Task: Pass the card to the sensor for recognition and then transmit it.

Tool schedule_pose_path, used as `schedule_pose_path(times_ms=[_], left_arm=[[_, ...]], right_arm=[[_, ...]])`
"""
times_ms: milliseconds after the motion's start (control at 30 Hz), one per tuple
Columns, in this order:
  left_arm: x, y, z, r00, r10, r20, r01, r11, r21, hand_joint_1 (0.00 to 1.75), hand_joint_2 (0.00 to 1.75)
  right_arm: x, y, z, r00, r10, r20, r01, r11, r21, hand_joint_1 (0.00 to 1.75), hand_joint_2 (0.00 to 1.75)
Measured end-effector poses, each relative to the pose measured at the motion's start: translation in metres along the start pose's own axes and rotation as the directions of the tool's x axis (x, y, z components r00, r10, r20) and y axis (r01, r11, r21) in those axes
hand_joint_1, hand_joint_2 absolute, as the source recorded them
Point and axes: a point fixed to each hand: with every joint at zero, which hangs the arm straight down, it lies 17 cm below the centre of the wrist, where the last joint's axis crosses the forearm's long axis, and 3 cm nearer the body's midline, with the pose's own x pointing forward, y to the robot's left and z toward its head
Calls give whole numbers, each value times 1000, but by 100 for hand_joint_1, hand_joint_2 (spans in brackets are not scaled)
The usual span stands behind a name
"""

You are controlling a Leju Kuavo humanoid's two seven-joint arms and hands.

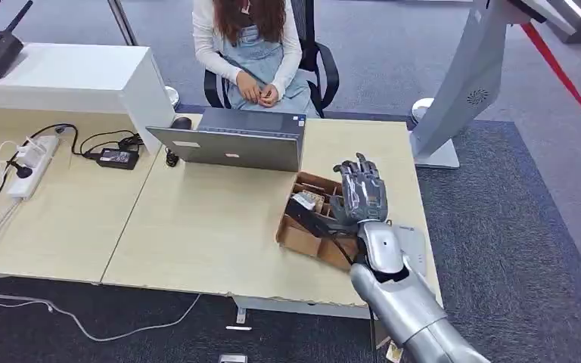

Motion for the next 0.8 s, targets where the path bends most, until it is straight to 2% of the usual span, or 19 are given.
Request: schedule_pose_path(times_ms=[333, 800], left_arm=[[0, 0, 0, 1000, 4, -2, -4, 1000, 0, 0, 175], [0, 2, 0, 1000, 7, -1, -7, 1000, 4, 0, 175]], right_arm=[[-7, 12, 1, 999, 3, -36, -1, 999, 39, 65, 175], [-24, 26, 5, 997, 27, -79, -20, 996, 90, 73, 175]])
